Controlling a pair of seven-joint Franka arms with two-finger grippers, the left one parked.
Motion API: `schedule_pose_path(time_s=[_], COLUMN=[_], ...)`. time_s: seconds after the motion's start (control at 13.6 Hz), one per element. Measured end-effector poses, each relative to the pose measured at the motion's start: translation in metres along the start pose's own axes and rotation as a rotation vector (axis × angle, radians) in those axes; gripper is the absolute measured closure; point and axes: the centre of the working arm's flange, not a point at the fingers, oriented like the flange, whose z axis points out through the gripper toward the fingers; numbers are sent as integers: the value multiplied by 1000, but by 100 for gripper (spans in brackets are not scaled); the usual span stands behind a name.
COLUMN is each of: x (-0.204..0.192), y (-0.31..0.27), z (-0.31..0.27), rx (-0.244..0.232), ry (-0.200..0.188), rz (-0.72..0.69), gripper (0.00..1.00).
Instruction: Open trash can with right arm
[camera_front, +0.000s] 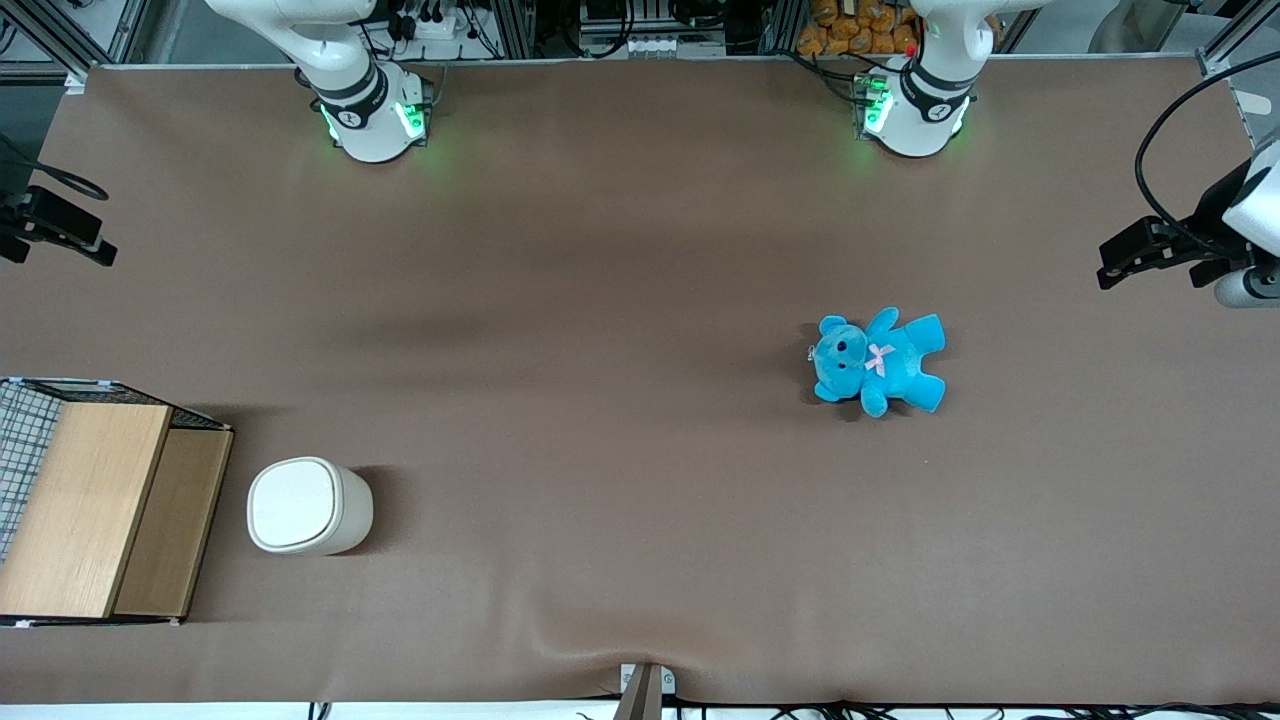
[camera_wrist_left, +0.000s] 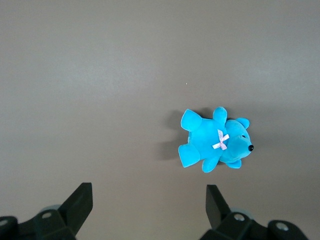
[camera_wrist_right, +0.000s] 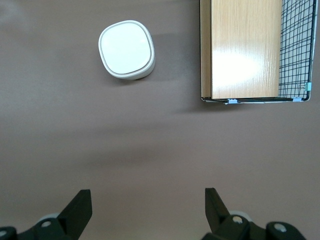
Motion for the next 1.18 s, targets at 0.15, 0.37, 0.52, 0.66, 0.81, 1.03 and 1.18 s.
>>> schedule_pose_path(time_s=[0.15, 0.37, 0.52, 0.66, 0.81, 1.03, 1.18], x=[0, 0, 1, 1, 1, 1, 1], y=[0, 0, 0, 0, 0, 1, 2], z=[0, 0, 1, 2, 2, 2, 2], rx=[0, -1, -2, -2, -2, -2, -3], ry=[0, -1, -3, -4, -2, -2, -3], rz=[-1, -1, -1, 0, 0, 2, 3], gripper=[0, 0, 0, 0, 0, 0, 0])
